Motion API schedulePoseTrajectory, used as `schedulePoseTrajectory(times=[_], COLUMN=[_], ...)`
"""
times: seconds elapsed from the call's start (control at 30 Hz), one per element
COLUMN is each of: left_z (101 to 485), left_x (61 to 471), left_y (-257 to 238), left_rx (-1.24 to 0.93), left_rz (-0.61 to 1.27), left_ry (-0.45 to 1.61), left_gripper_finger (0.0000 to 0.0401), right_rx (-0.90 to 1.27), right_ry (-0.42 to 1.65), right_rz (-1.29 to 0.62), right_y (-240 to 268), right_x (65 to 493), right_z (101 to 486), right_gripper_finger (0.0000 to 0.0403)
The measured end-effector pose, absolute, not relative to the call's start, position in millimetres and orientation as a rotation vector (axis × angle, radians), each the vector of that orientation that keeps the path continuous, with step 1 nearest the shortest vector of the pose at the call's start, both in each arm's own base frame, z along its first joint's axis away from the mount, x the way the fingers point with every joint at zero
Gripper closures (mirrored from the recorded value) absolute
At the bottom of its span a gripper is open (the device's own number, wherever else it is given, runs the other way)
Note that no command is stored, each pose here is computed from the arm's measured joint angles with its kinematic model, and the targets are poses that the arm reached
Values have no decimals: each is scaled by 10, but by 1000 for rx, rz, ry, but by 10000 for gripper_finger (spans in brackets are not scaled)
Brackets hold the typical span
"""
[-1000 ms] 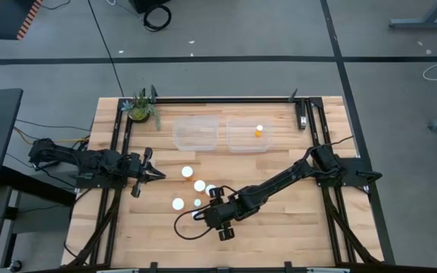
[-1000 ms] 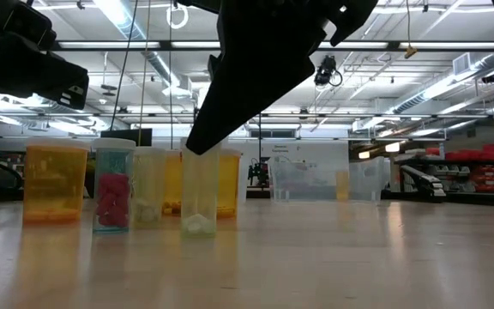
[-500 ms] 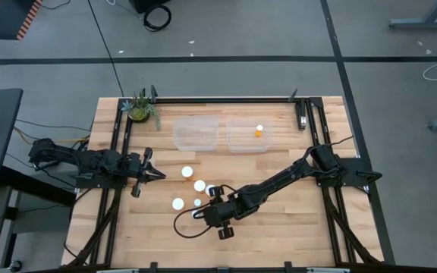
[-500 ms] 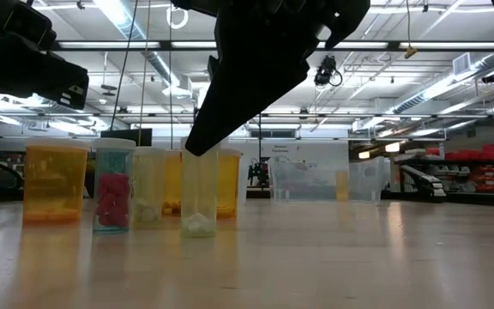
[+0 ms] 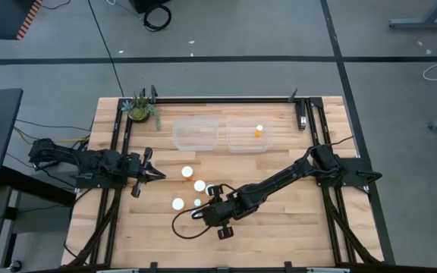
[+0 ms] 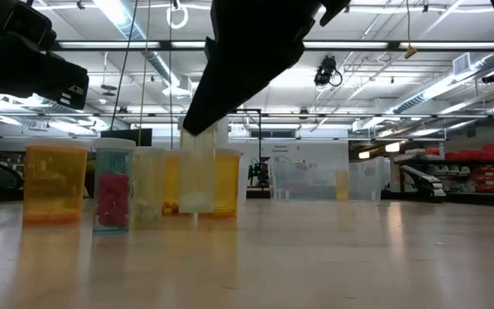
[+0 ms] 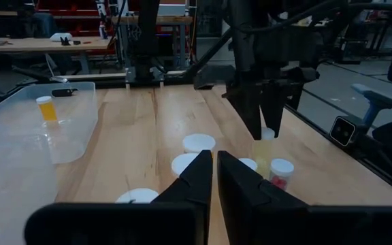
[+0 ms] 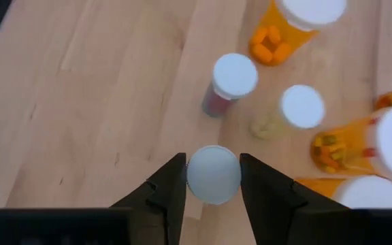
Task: Pick and place medicine bottles into bin by pill shape (circle, oval)
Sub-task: Put the small yellow pill bottle into the right transparent bin
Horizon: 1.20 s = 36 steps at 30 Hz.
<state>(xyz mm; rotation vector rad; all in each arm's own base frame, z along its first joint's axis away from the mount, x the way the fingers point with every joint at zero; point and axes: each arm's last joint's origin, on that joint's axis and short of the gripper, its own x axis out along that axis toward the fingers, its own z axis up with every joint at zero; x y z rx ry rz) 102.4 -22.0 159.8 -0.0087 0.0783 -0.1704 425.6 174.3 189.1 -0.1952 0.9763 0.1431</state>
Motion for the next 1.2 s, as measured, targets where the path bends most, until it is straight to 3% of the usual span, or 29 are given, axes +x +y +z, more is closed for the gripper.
schedulePoseTrajectory(times=[0.4, 0.87, 1.2], left_z=[1597, 1598, 1598], left_x=[1024, 1024, 1024], left_y=[-220, -219, -220], left_rx=[-9, -9, -9], left_rz=[-170, -170, -170], left_ry=[78, 78, 78], left_gripper_finger=[362, 363, 368], right_rx=[-288, -311, -417], right_ry=[1013, 1218, 1361], right_rz=[59, -63, -332], right_y=[1708, 1388, 1037], right_x=[4262, 4159, 4043], right_z=[2229, 2239, 2228], right_gripper_finger=[267, 267, 267])
